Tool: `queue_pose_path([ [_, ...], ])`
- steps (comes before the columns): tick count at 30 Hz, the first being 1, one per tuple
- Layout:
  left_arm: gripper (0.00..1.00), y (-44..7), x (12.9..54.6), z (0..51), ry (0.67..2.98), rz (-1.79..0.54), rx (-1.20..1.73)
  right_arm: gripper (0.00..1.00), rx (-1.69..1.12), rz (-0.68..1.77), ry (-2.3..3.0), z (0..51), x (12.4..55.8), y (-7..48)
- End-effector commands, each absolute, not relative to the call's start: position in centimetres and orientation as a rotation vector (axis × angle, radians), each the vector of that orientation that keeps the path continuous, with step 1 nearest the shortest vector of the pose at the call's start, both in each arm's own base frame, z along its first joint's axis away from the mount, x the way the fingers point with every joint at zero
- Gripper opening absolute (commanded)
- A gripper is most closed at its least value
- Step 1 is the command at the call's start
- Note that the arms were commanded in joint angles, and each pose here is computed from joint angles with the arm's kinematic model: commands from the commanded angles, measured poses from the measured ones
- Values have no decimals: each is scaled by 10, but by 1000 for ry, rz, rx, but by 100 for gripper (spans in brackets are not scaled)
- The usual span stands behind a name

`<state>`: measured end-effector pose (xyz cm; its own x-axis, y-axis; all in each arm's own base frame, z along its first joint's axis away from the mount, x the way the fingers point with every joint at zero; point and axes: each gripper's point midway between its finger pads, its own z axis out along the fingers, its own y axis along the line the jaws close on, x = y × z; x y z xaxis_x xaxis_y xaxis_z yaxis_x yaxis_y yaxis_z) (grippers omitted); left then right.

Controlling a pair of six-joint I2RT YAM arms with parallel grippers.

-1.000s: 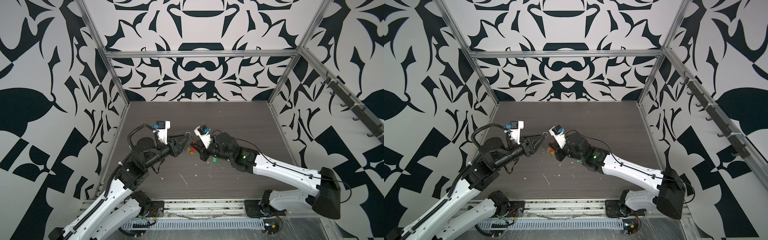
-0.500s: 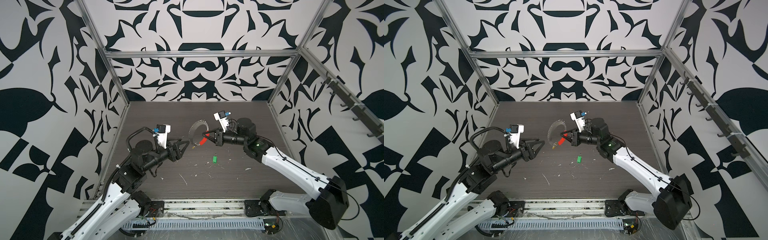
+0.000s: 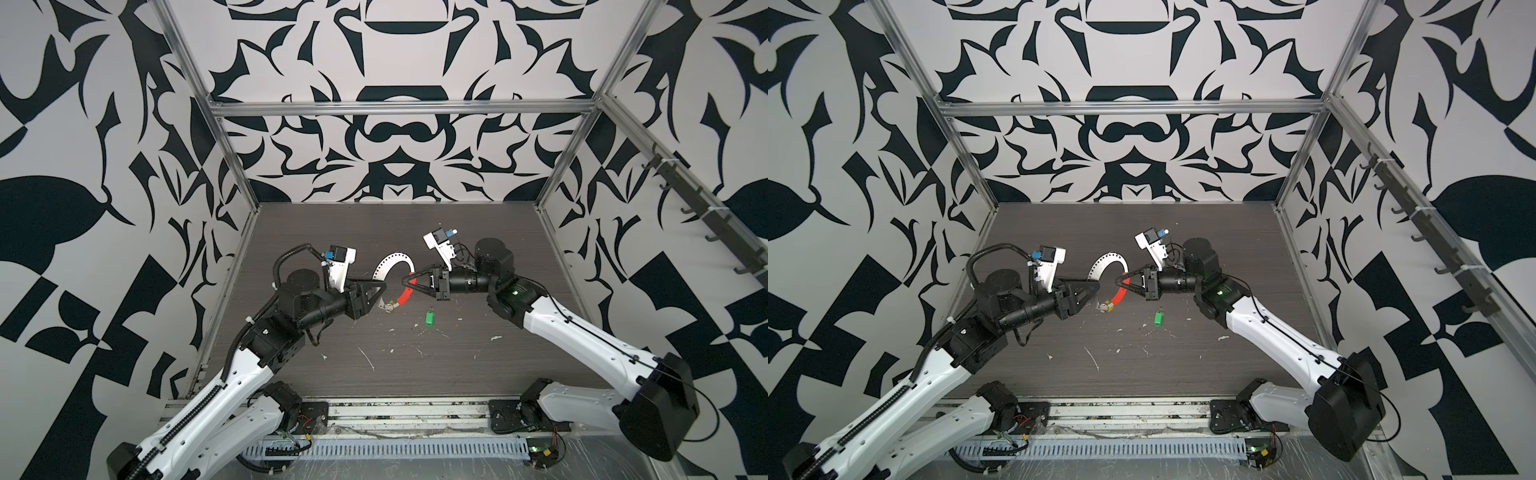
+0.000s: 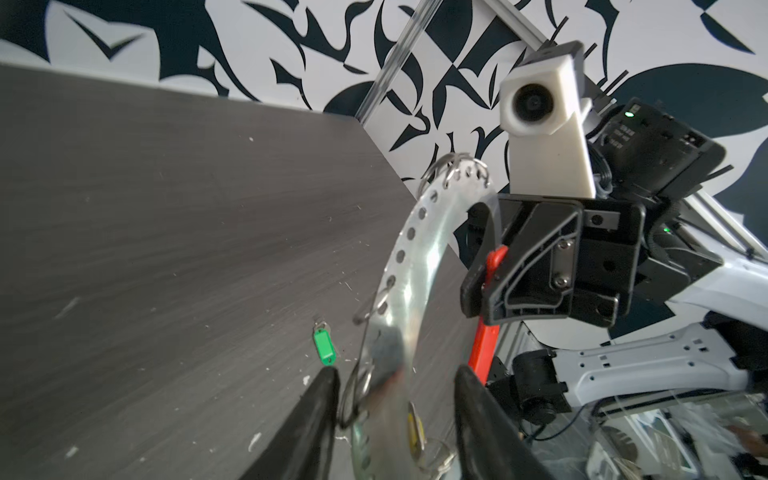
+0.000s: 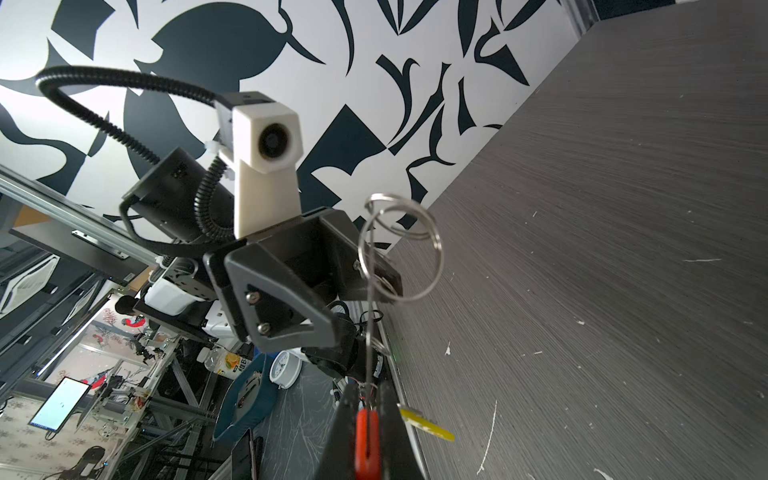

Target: Remove the keys from the keyring

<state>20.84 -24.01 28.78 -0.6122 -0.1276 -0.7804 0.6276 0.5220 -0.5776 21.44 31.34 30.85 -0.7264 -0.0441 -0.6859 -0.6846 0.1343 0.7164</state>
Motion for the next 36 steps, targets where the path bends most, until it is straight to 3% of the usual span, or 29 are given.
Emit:
queue_pose_path([
  [1,38,-245,203,306,1902,-1227,435,0,-746,1654,1793,334,207,311],
  [14,12,-243,201,321,1896,-1246,402,0,-672,1609,1870,314,222,310],
  [15,8,-241,203,322,1902,-1236,388,3,-663,1602,1877,313,223,310],
  [18,0,-236,208,324,1937,-1190,351,34,-628,1548,1919,306,228,307],
  [21,0,-228,216,326,1974,-1111,293,46,-577,1425,1966,299,236,297],
  [27,0,-206,243,313,2133,-933,28,55,-532,1212,1974,291,245,277],
  [36,0,-224,250,296,2428,-930,-115,55,-862,765,1816,271,223,296],
])
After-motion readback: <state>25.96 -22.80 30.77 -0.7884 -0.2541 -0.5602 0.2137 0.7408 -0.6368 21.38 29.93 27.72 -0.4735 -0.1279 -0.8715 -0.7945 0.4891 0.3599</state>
